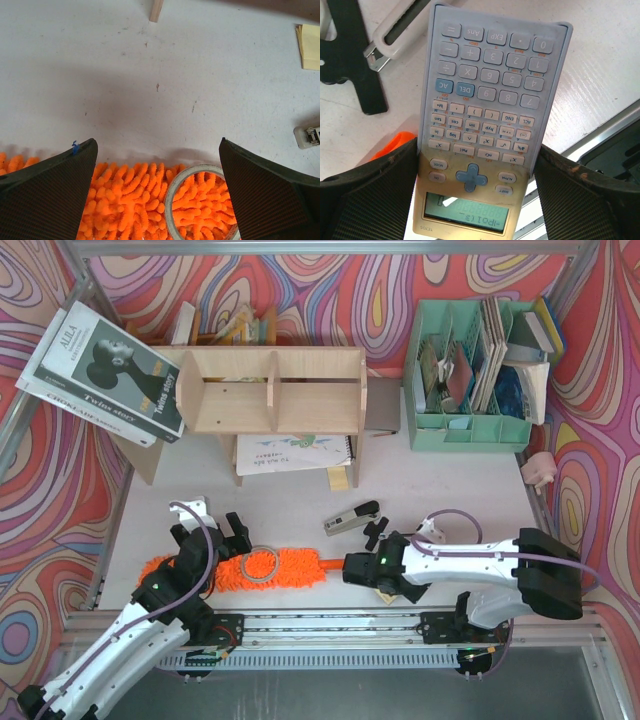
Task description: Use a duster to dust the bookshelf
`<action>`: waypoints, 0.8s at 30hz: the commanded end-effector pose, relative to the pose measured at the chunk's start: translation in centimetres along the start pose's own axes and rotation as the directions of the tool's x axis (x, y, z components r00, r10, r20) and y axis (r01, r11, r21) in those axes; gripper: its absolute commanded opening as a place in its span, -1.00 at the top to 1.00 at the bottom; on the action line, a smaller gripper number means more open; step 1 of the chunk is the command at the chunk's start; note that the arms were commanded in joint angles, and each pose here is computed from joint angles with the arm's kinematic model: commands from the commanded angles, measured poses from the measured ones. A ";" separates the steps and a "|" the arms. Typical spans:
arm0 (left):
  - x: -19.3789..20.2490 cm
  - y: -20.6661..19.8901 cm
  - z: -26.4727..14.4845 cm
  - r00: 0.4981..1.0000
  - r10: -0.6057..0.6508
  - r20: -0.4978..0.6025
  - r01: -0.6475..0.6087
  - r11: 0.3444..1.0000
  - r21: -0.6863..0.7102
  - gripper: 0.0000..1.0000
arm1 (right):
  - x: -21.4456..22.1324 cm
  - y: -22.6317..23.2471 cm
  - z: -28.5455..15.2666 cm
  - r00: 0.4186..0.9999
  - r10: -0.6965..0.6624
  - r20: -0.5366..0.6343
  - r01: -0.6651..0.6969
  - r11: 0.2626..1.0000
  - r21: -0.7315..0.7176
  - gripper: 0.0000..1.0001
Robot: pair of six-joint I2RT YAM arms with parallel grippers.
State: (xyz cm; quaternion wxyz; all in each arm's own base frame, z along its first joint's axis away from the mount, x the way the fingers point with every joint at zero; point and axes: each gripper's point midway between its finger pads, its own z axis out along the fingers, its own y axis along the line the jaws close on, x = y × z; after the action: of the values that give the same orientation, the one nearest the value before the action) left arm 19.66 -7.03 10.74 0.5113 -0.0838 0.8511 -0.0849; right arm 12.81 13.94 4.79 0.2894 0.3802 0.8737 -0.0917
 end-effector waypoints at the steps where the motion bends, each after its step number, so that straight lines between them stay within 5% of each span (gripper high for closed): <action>1: -0.7 -0.1 0.0 1.000 -0.018 0.024 0.019 1.000 -0.005 -0.97 | -0.2 0.3 1.0 0.969 0.248 0.017 -0.249 0.969 0.009 -0.30; 9: -0.7 0.0 0.1 0.999 -0.020 0.026 0.020 1.000 -0.011 -0.97 | -0.2 0.4 1.9 0.965 0.262 0.010 -0.262 0.965 -0.003 -0.34; 24: -0.7 -0.1 0.1 1.000 -0.018 0.025 0.018 1.000 -0.009 -0.97 | 0.1 0.3 2.3 0.970 0.243 0.003 -0.243 0.969 0.044 -0.72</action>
State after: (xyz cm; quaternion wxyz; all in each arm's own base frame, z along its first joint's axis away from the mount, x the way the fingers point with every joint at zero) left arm 19.70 -6.94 10.58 0.5091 -0.0873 0.8525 -0.0808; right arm 13.19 13.50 2.47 0.2736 0.4124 0.8647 -0.0857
